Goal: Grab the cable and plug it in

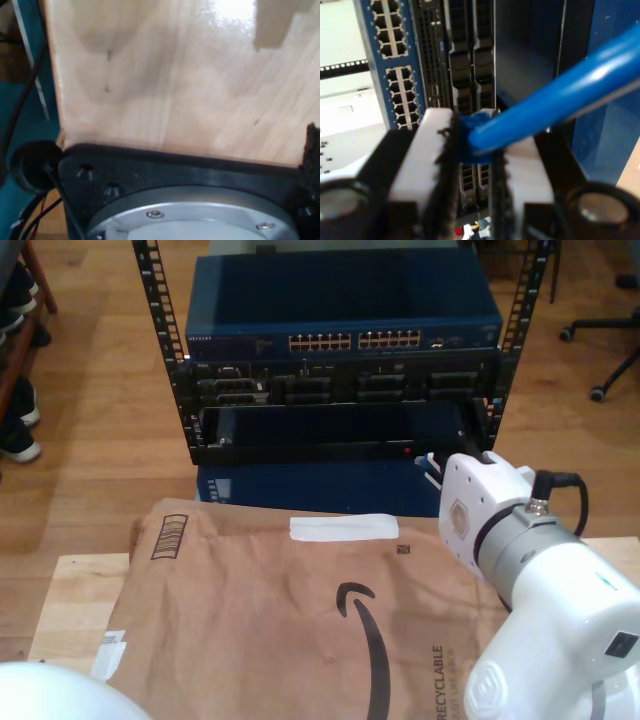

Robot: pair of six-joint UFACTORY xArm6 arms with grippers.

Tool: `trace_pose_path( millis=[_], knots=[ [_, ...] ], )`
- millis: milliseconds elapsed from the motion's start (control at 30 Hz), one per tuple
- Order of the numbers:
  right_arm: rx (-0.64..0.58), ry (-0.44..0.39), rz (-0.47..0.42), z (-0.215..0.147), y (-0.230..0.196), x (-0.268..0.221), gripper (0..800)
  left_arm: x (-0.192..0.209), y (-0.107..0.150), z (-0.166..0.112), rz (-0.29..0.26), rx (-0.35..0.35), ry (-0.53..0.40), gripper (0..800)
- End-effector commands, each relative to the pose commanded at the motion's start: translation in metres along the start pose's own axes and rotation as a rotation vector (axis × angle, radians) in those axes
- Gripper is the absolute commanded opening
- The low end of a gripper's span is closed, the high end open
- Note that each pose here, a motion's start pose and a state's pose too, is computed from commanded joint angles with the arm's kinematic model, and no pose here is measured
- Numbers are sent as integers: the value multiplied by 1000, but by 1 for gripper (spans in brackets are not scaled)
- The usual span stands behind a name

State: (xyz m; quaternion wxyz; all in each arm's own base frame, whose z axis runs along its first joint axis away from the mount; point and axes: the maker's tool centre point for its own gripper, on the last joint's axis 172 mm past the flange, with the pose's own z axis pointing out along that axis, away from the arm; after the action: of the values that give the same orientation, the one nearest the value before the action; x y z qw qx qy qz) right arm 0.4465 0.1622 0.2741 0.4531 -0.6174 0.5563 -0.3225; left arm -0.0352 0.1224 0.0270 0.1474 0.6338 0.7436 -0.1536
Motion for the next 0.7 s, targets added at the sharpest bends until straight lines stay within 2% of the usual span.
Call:
trace_pose_path(
  millis=[167,433,533,700],
  knots=[
    [-8,-38,-13,2,2,-22,1,0,0,0,-1,-1,0,800],
    [31,-34,-29,-4,-1,-24,1,0,0,0,-1,-1,0,800],
    [15,2,-11,-5,10,-8,1,0,0,0,-1,-1,0,800],
    [44,-2,-3,-11,-1,-9,0,0,0,0,-2,-2,0,800]
  ],
)
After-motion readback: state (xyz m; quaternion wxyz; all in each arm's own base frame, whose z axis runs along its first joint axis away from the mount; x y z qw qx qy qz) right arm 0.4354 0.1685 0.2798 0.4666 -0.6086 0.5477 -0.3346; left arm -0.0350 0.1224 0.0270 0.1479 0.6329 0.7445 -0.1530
